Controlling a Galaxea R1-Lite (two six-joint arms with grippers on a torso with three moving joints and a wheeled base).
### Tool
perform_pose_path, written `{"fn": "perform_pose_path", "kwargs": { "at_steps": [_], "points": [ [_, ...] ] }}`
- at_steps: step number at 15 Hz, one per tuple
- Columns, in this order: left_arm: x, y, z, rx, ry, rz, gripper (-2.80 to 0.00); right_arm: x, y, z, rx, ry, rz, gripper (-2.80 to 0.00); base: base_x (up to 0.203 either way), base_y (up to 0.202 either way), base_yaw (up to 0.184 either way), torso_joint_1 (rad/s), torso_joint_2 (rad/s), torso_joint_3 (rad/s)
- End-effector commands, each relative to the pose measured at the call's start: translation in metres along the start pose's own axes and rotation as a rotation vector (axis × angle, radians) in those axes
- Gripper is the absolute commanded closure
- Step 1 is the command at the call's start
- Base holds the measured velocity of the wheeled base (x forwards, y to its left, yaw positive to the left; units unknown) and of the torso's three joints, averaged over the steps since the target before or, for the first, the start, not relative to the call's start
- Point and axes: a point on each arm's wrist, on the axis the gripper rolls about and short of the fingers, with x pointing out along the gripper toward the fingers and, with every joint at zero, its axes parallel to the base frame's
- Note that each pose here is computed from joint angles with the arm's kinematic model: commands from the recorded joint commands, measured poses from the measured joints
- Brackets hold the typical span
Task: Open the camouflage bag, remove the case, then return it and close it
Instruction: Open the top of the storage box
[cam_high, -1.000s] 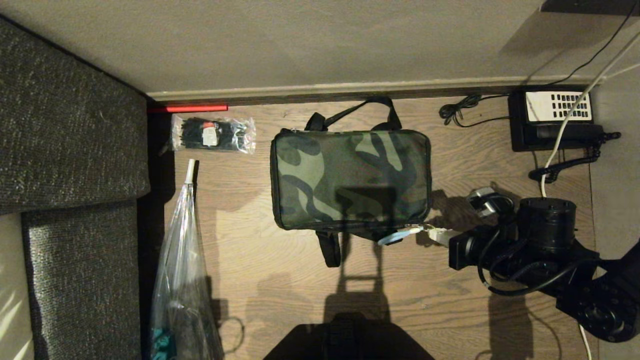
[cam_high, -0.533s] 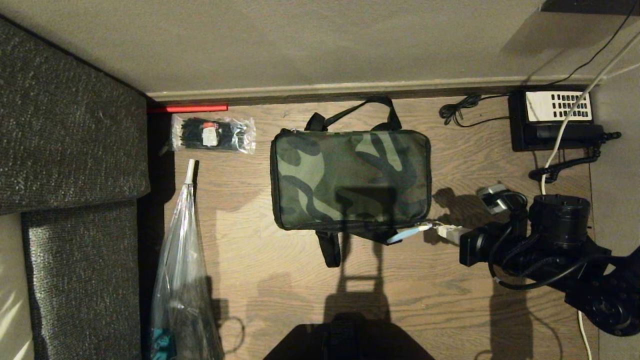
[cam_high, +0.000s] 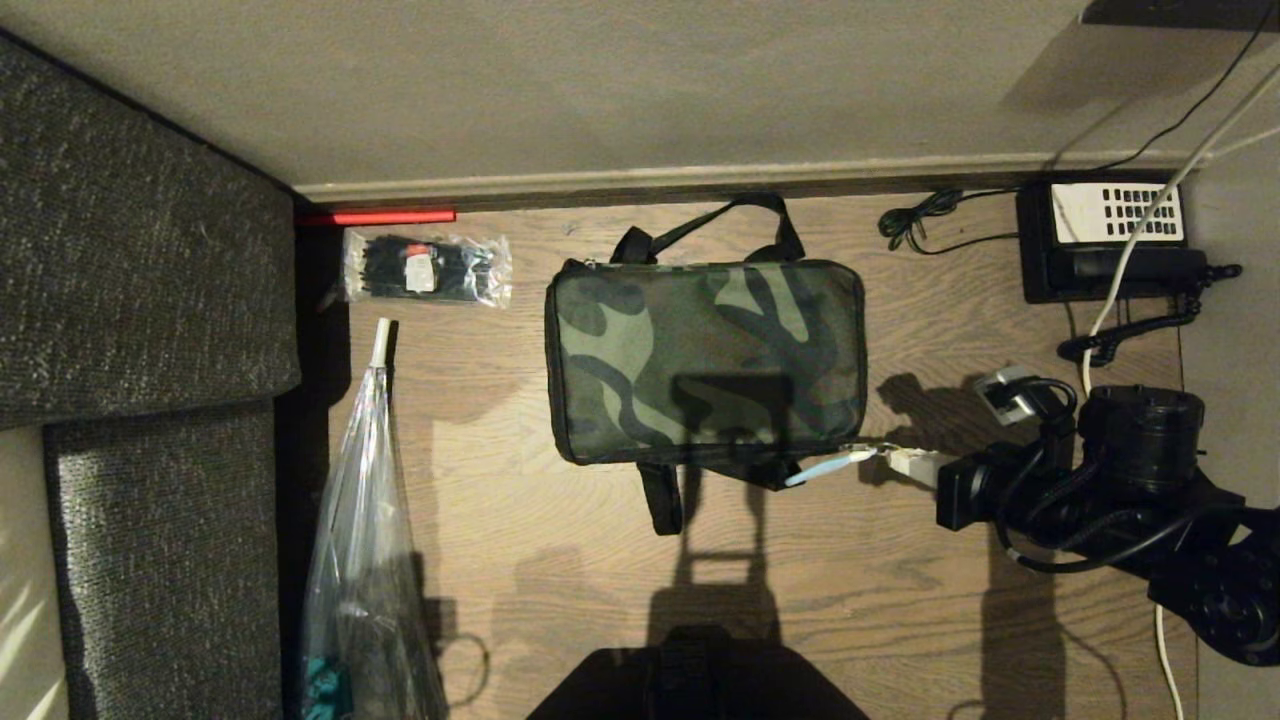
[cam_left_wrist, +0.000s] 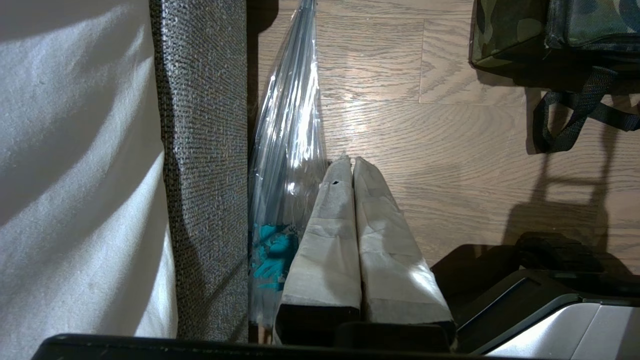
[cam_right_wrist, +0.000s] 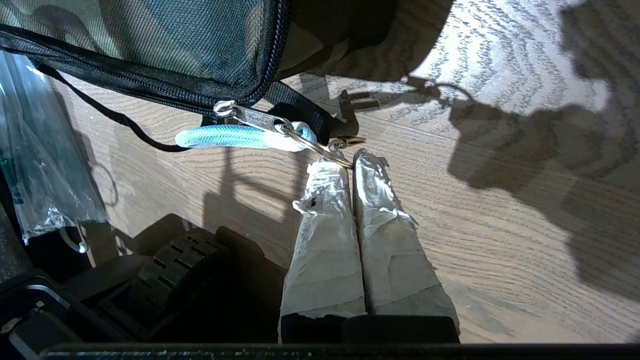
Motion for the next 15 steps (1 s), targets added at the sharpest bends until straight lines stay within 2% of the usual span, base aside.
{"fn": "perform_pose_path", "kwargs": {
  "at_steps": [1,4,5,8,10,13,15],
  "points": [
    [0.000,0.000,-0.001,0.000,0.003,0.001,0.00,-0.001,-0.001,0.002,-0.008,-0.014,0.005,0.00,0.000,0.000,0.000,0.000,0.00,0.000],
    [0.000,0.000,-0.001,0.000,0.003,0.001,0.00,-0.006,-0.005,0.009,-0.026,-0.042,0.009,0.00,0.000,0.000,0.000,0.000,0.00,0.000],
    [0.000,0.000,-0.001,0.000,0.003,0.001,0.00,-0.009,-0.002,0.010,-0.029,-0.047,0.061,0.00,0.000,0.000,0.000,0.000,0.00,0.000],
    [0.000,0.000,-0.001,0.000,0.003,0.001,0.00,-0.011,-0.001,0.010,-0.030,-0.047,0.073,0.00,0.000,0.000,0.000,0.000,0.00,0.000],
    [0.000,0.000,-0.001,0.000,0.003,0.001,0.00,-0.009,0.004,0.009,-0.027,-0.044,0.154,0.00,0.000,0.000,0.000,0.000,0.00,0.000],
    [0.000,0.000,-0.001,0.000,0.003,0.001,0.00,-0.009,0.005,0.009,-0.023,-0.038,0.159,0.00,0.000,0.000,0.000,0.000,0.00,0.000],
    [0.000,0.000,-0.001,0.000,0.003,0.001,0.00,-0.007,0.020,0.001,-0.012,-0.003,0.208,0.00,0.000,0.000,0.000,0.000,0.00,0.000]
  ]
}}
